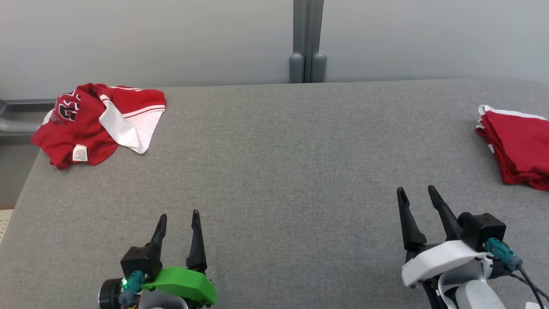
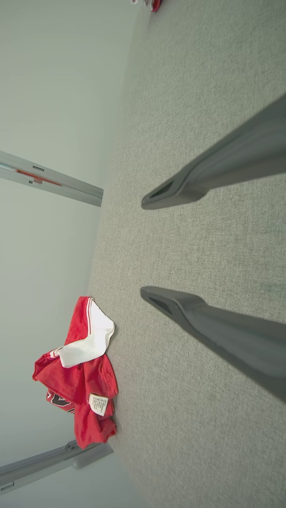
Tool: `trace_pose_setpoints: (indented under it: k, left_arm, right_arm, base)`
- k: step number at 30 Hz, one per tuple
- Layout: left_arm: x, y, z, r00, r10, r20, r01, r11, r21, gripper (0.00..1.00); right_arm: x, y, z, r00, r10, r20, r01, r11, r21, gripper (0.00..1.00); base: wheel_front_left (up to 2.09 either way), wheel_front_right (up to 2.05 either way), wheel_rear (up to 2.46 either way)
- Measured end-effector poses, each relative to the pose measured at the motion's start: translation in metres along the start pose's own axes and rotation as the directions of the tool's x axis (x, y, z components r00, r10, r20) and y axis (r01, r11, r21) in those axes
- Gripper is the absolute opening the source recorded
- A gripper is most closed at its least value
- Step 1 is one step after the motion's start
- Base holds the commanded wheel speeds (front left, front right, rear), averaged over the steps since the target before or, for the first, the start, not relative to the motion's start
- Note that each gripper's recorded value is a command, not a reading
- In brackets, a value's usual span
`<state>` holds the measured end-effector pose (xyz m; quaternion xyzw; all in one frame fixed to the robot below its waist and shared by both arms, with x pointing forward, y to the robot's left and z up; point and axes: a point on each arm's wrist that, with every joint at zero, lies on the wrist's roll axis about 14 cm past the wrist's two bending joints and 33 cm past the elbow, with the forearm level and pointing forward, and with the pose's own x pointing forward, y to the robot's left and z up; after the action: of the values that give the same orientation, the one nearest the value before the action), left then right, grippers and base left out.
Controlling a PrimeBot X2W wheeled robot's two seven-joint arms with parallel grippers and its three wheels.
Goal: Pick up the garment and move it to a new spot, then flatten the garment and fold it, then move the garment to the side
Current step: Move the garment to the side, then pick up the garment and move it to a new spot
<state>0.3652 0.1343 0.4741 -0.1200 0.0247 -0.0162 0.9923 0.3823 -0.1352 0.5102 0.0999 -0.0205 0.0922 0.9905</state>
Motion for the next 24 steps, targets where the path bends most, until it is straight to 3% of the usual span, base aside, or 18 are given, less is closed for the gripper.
trace_pose_setpoints:
  k: [24]
  left_arm:
    - [-0.0005,-0.0012,0.0026,1.000,-0.001,0.008,0.001,1.000,-0.008,1.00]
  right_arm:
    - [-0.0095,0.0047,-0.0081,0.999,0.010,-0.038,-0.009,1.000,0.007,1.00]
  base:
    - [0.00,0.00,0.00]
